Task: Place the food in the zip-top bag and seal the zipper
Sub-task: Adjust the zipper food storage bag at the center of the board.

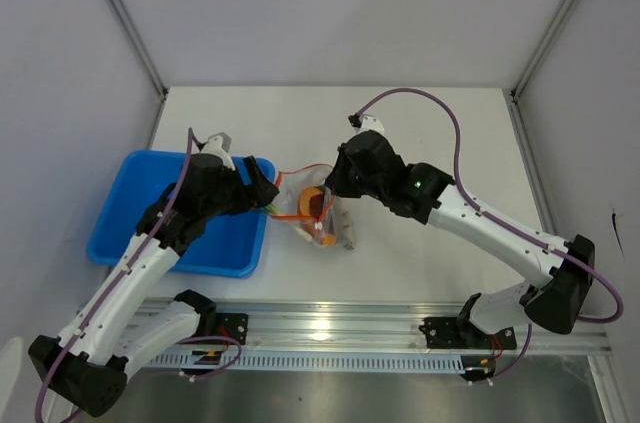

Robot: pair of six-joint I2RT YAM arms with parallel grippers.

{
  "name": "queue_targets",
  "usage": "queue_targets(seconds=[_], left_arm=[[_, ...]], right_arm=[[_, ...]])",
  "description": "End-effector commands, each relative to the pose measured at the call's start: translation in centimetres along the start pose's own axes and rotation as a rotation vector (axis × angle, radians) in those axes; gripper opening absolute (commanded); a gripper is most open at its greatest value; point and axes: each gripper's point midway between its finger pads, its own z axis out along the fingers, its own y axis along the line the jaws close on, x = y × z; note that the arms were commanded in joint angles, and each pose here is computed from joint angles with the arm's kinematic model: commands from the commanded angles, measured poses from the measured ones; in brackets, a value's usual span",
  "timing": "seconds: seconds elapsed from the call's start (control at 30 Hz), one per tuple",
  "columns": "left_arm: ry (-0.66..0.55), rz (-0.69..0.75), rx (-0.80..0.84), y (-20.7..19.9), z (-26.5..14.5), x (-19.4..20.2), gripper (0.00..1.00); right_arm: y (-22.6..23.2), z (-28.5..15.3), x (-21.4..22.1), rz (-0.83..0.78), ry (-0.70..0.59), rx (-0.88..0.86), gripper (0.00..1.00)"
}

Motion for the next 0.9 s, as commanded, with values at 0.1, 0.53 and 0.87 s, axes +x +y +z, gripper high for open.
queue_targets(seconds=[0.1, 0.53, 0.87], left_arm=[[0.036, -0.024, 0.006, 0.1, 1.1, 0.8, 0.9], [0.082, -0.062, 0.016, 0.1, 3.9, 1.5, 0.66], [0.108, -0.065, -0.003, 0.6, 4.9, 2.1, 0.34]], right_arm=[[1.9, -1.1, -2.0, 0.003, -0.063, -0.066, 0.0], [1.4, -1.7, -2.4, 0.006, -0.078, -0.054, 0.0], [1.1, -1.5, -2.5, 0.008, -0.08, -0.046, 0.0]])
